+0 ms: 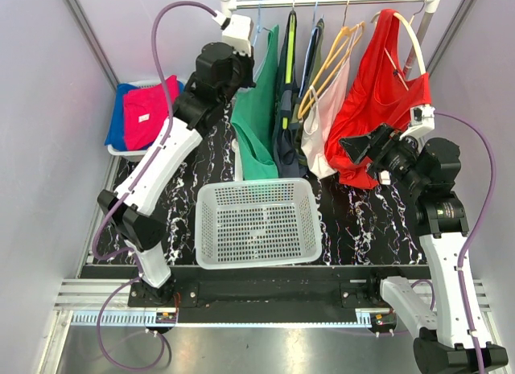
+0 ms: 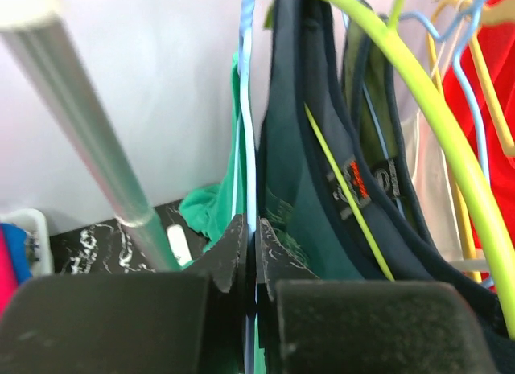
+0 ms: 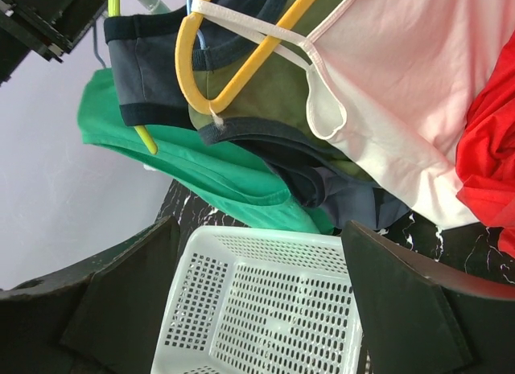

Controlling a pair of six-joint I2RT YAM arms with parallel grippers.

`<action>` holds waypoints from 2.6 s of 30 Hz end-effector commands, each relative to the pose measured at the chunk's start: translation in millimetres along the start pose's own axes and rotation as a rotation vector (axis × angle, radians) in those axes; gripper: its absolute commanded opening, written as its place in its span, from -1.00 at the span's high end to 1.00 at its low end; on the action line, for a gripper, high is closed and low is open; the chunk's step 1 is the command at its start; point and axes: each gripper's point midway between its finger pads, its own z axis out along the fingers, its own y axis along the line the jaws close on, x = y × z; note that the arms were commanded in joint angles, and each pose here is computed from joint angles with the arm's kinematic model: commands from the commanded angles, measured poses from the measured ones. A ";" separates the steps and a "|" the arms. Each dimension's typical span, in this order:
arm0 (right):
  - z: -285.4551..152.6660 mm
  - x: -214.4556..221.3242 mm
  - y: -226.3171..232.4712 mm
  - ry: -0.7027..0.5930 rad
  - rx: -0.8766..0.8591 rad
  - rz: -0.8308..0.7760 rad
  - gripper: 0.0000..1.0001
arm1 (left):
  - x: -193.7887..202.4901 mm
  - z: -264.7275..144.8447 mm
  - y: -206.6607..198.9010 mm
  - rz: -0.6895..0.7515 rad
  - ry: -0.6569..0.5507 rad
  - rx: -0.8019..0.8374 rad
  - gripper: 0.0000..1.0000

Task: Remove the tank top from the hanger
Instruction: Pick up the hanger from the clothesline.

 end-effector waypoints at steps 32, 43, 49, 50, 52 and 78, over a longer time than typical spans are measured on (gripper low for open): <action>-9.2 -45.6 58.9 -0.103 -0.191 -0.015 -0.87 | -197.2 -323.5 34.1 0.196 -0.500 0.187 1.00; -12.2 -23.3 58.3 -0.066 -0.252 -0.021 -0.98 | -281.9 -441.3 -17.9 0.251 -0.965 0.531 1.00; -13.1 -24.1 58.4 -0.069 -0.253 -0.057 -0.99 | -331.0 -496.5 -16.7 0.258 -1.209 0.534 1.00; -12.0 -22.8 58.1 -0.063 -0.255 -0.053 -1.00 | -333.1 -496.8 -16.4 0.276 -1.222 0.514 1.00; -11.3 -20.2 58.9 -0.052 -0.267 -0.052 -1.00 | -332.8 -496.2 -19.5 0.284 -1.241 0.519 1.00; -43.9 -48.2 108.7 -0.147 -0.428 -0.134 -1.00 | -177.8 -338.4 -2.2 0.279 -0.752 0.467 1.00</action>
